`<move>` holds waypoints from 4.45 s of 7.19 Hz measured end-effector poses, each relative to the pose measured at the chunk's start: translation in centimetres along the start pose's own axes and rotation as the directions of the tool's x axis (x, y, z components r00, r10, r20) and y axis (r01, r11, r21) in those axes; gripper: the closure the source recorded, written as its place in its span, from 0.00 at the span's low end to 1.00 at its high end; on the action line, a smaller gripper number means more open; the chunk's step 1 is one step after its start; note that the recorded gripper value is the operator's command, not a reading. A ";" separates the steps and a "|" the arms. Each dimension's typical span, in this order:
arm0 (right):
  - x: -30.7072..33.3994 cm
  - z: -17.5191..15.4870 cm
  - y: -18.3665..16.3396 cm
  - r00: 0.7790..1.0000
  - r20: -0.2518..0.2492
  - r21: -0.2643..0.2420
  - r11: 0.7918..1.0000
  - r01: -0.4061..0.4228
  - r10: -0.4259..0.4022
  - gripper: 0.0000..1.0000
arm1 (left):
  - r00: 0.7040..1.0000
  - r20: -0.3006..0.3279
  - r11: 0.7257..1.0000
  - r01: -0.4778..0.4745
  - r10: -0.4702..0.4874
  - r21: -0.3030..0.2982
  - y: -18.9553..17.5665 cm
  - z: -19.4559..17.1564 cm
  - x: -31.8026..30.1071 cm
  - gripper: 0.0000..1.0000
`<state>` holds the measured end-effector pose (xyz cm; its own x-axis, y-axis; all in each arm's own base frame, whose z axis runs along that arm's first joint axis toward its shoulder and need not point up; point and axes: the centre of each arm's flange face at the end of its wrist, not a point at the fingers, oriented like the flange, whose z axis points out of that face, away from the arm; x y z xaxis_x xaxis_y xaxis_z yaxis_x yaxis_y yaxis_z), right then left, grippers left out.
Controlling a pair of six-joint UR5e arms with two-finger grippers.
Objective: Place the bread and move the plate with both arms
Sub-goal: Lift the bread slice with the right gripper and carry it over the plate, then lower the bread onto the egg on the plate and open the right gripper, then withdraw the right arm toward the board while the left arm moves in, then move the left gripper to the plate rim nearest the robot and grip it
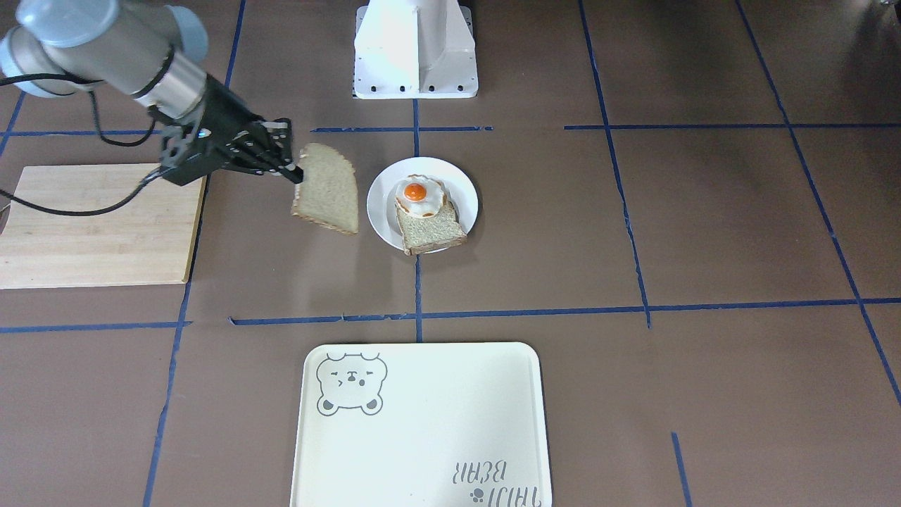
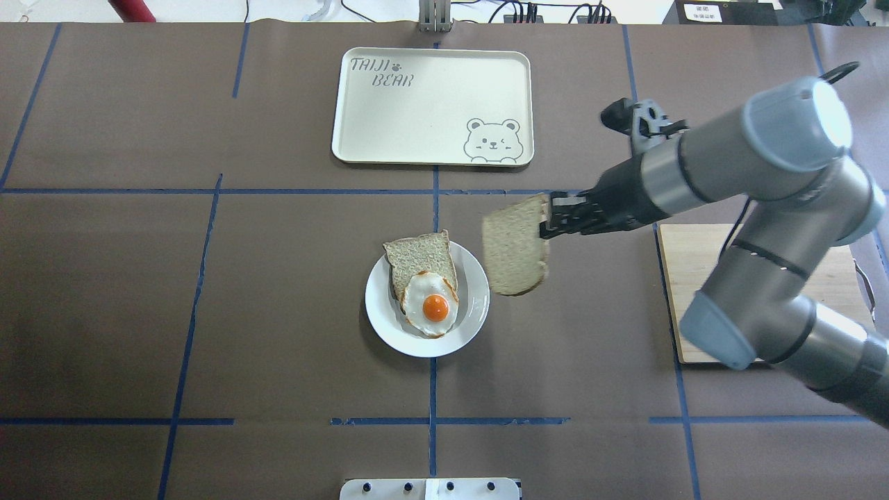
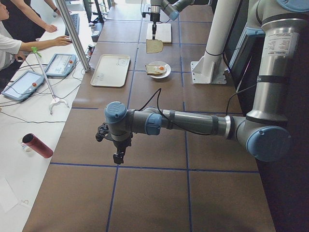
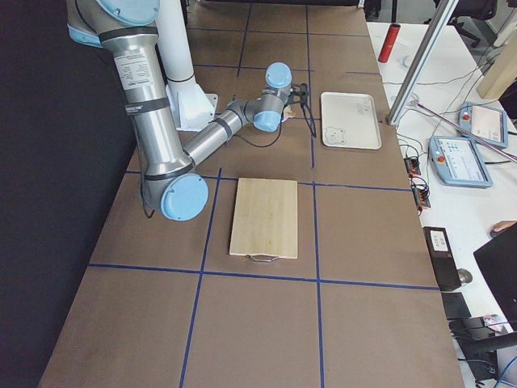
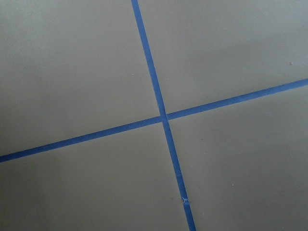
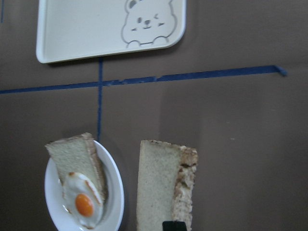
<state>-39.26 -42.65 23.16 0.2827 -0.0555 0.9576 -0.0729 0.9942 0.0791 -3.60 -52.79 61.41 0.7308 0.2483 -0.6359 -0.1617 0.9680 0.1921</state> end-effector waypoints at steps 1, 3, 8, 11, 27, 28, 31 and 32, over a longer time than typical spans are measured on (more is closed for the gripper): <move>-4.3 3.1 1.4 1.000 -0.012 0.025 0.999 0.027 -0.027 1.00 | 1.000 0.000 1.000 0.001 -0.001 0.000 0.1 0.0 0.0 0.00; -7.9 6.9 2.0 0.988 -0.033 0.051 0.987 0.151 -0.150 1.00 | 1.000 0.000 1.000 0.002 -0.002 0.000 0.1 0.0 0.0 0.00; -6.3 12.6 3.7 0.957 0.004 0.029 0.956 0.291 -0.291 1.00 | 1.000 0.000 1.000 0.000 0.000 0.002 0.0 -0.1 0.0 0.00; -4.1 12.8 3.9 0.961 -0.018 0.020 0.960 0.278 -0.277 0.98 | 1.000 0.000 1.000 -0.001 0.001 0.001 0.0 -0.1 0.1 0.00; 32.2 -18.5 -10.5 0.772 -0.457 -0.321 0.891 0.321 -0.443 0.00 | 0.945 -0.314 0.989 0.128 -0.097 0.080 -3.4 2.2 28.3 0.00; 37.9 -22.9 -8.7 0.770 -0.460 -0.332 0.890 0.311 -0.441 0.00 | 0.907 -0.390 0.980 0.193 -0.157 0.055 -2.6 3.2 32.4 0.00; 49.2 -30.9 -0.5 0.839 -0.472 -0.267 0.951 0.158 -0.272 0.00 | 0.768 -0.557 0.922 0.386 -0.315 0.012 -0.5 5.2 43.2 0.00; 50.3 -31.4 0.6 0.847 -0.475 -0.255 0.959 0.127 -0.238 0.00 | 0.719 -0.601 0.894 0.448 -0.350 0.014 -0.2 6.1 47.3 0.00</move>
<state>4.93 -41.94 62.64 0.7113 -0.2399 0.6607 0.2094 0.9696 0.1266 35.09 -41.42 35.88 0.1834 -0.1381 -0.9733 0.1920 0.9761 -0.1023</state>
